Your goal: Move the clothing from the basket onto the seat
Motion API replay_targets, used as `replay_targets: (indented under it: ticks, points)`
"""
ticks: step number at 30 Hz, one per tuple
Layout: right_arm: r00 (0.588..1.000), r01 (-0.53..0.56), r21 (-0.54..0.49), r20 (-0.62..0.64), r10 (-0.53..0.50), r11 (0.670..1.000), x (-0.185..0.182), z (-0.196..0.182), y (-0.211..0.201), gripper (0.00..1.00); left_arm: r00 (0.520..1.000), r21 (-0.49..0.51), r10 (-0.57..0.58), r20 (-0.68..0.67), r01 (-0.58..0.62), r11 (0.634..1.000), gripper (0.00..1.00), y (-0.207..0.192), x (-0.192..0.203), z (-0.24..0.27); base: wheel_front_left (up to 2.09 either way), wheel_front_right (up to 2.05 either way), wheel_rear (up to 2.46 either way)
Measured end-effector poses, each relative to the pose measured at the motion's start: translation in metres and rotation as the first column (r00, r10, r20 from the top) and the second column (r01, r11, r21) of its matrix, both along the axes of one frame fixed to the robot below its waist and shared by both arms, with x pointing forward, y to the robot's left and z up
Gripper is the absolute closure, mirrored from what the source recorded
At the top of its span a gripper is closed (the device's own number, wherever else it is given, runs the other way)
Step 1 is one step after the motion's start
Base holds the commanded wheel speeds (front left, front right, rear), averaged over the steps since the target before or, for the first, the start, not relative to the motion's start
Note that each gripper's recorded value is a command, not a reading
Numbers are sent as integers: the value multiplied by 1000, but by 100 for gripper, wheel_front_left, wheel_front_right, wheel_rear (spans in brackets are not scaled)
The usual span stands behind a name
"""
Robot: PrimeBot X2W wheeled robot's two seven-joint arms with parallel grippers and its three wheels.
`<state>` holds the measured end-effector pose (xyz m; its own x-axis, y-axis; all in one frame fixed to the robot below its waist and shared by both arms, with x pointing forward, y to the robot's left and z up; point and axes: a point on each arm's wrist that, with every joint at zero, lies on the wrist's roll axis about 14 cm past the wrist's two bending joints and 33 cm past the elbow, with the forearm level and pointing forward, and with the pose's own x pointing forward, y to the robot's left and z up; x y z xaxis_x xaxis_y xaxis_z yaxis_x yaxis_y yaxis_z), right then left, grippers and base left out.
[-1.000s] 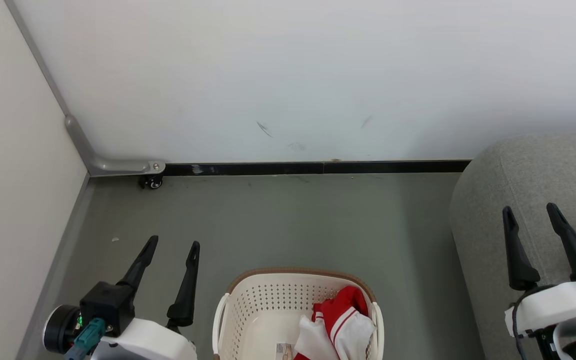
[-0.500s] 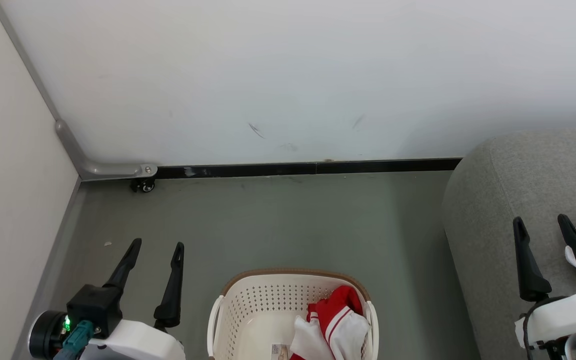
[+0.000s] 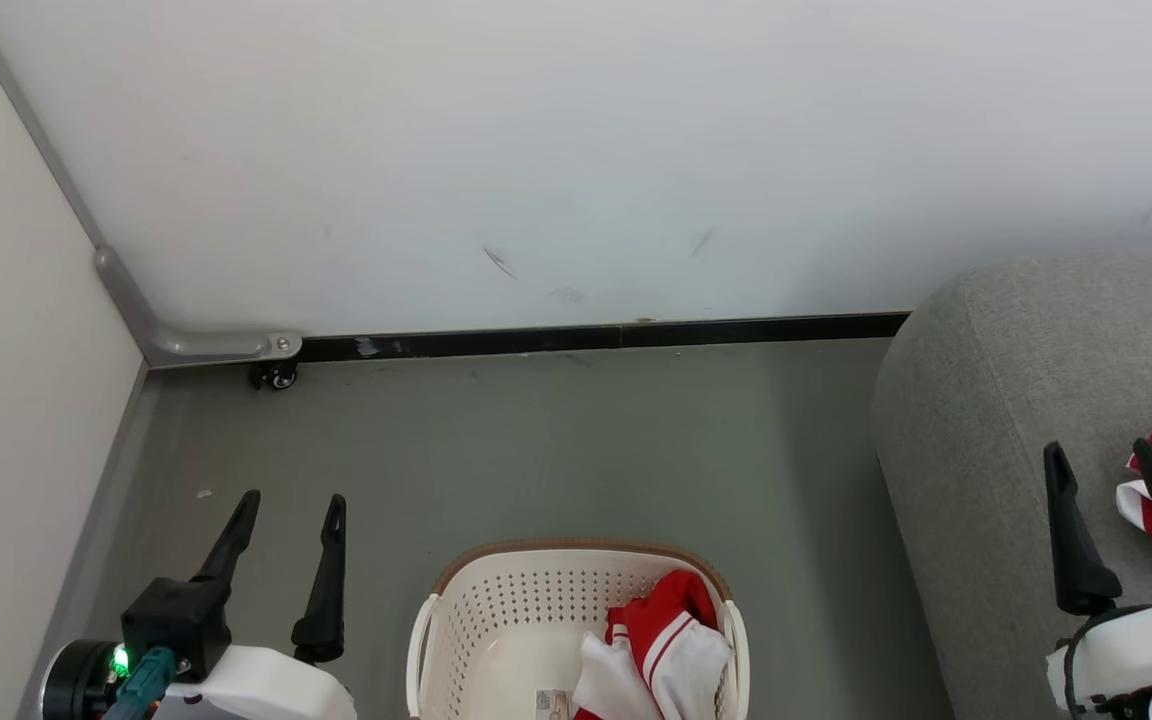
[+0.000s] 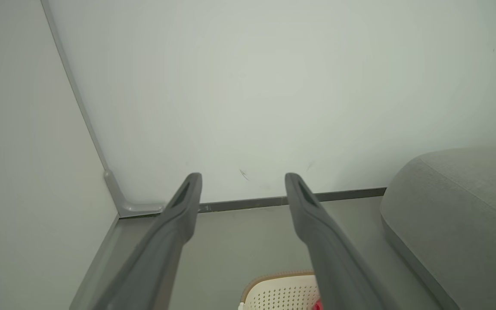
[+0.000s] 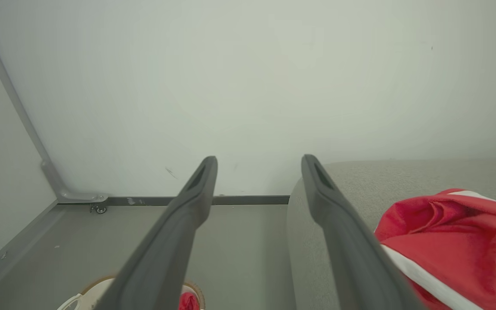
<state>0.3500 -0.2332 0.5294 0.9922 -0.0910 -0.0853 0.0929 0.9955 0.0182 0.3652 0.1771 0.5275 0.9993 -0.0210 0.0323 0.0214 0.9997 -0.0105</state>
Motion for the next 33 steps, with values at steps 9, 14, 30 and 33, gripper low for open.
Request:
replay_targets:
  ticks: [9,14,30,33]
  points:
    - [1000,15,3,6,-15,1000,-6,3,-5,0,1000,-3,26,-12,-26,1000,0,3,0,-2,0,0,0]
    - [1000,19,5,6,-19,1000,-8,4,-6,0,999,-11,45,-28,-45,999,0,8,1,-6,0,0,0]
    - [1000,21,12,12,-21,1000,-10,7,-7,0,999,-23,45,-21,-46,999,0,6,1,-4,0,0,0]
    - [1000,21,10,20,-21,1000,-10,9,-7,0,999,-27,41,-10,-41,999,0,4,1,-2,0,0,0]
